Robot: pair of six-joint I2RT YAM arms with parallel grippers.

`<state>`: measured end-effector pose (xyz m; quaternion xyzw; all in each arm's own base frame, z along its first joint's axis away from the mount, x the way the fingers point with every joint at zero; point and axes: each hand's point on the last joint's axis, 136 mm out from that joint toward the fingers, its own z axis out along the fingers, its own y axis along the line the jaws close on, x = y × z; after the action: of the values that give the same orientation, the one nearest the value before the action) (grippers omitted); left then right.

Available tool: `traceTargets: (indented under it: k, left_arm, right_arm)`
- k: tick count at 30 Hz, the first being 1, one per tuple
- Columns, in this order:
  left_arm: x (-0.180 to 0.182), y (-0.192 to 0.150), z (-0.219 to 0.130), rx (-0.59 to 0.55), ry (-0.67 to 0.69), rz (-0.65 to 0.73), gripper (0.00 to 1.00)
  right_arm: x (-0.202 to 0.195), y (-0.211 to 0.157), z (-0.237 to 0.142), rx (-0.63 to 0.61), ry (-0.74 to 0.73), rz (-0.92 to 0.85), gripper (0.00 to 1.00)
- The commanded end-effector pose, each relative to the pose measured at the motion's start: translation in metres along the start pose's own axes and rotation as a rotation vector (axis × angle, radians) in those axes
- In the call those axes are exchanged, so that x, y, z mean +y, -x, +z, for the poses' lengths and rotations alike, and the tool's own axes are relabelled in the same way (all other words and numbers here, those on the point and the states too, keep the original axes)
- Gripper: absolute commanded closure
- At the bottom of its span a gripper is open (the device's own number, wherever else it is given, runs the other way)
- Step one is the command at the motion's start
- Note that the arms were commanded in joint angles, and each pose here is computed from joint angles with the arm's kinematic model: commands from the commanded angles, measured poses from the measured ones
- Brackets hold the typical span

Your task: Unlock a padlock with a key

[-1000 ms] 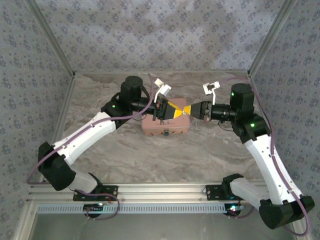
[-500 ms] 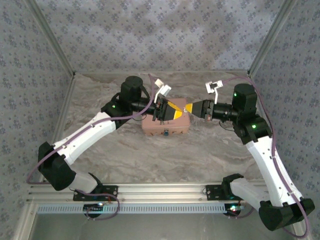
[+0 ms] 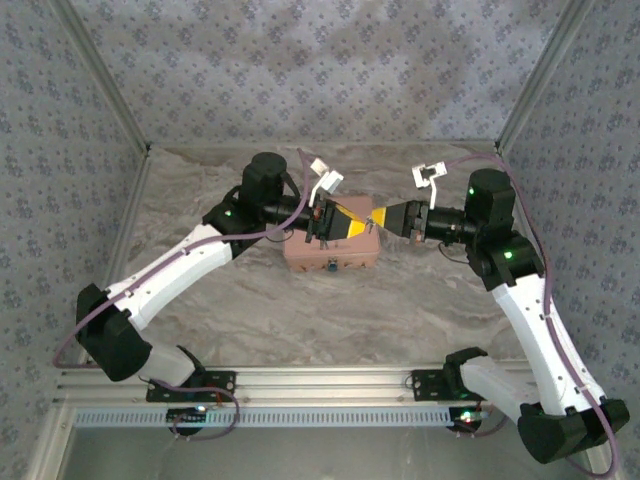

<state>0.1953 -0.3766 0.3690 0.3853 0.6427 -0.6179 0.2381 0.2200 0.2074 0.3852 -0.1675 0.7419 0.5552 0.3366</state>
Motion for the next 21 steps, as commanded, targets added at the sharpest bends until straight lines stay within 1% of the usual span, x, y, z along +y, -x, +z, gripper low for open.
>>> traceTargets:
  k: [1, 3, 4, 5, 6, 8, 10, 13, 16, 18, 21]
  left_arm:
    - [-0.009, 0.006, -0.002, 0.006, 0.007, 0.063, 1.0]
    - [-0.007, 0.001, -0.004, 0.042, 0.043, 0.069, 1.0]
    - [-0.006, -0.002, -0.005, 0.061, 0.052, 0.07, 1.0]
    - [-0.005, -0.004, -0.005, 0.077, 0.058, 0.066, 1.0]
    - [-0.005, -0.006, -0.006, 0.096, 0.062, 0.061, 1.0]
    - [-0.006, -0.01, -0.006, 0.124, 0.063, 0.051, 1.0]
    - [-0.008, -0.012, -0.006, 0.146, 0.05, 0.039, 1.0]
    - [-0.009, -0.015, -0.005, 0.176, 0.035, 0.023, 1.0]
    - [-0.009, -0.017, -0.004, 0.197, 0.03, 0.016, 1.0]
    - [-0.012, -0.017, -0.003, 0.199, 0.017, 0.017, 1.0]
    - [-0.014, -0.016, -0.002, 0.203, 0.006, 0.019, 1.0]
  right_arm:
    - [-0.001, -0.004, -0.005, 0.01, -0.014, -0.01, 0.88]
    - [-0.008, -0.004, -0.011, 0.002, -0.053, 0.0, 0.67]
    - [-0.01, -0.003, -0.015, -0.006, -0.063, 0.002, 0.59]
    - [-0.01, -0.003, -0.018, -0.012, -0.069, 0.0, 0.56]
    - [-0.012, 0.0, -0.02, -0.025, -0.085, -0.005, 0.54]
    - [-0.009, 0.005, -0.022, -0.038, -0.095, -0.027, 0.54]
    - [-0.005, 0.002, -0.019, -0.021, -0.073, -0.033, 0.53]
    - [-0.001, -0.005, -0.014, 0.009, -0.056, -0.045, 0.48]
    - [0.014, -0.005, -0.012, 0.029, -0.022, -0.08, 0.47]
    - [0.016, -0.009, -0.009, 0.054, -0.016, -0.088, 0.48]
    - [0.017, -0.015, -0.004, 0.085, -0.007, -0.091, 0.5]
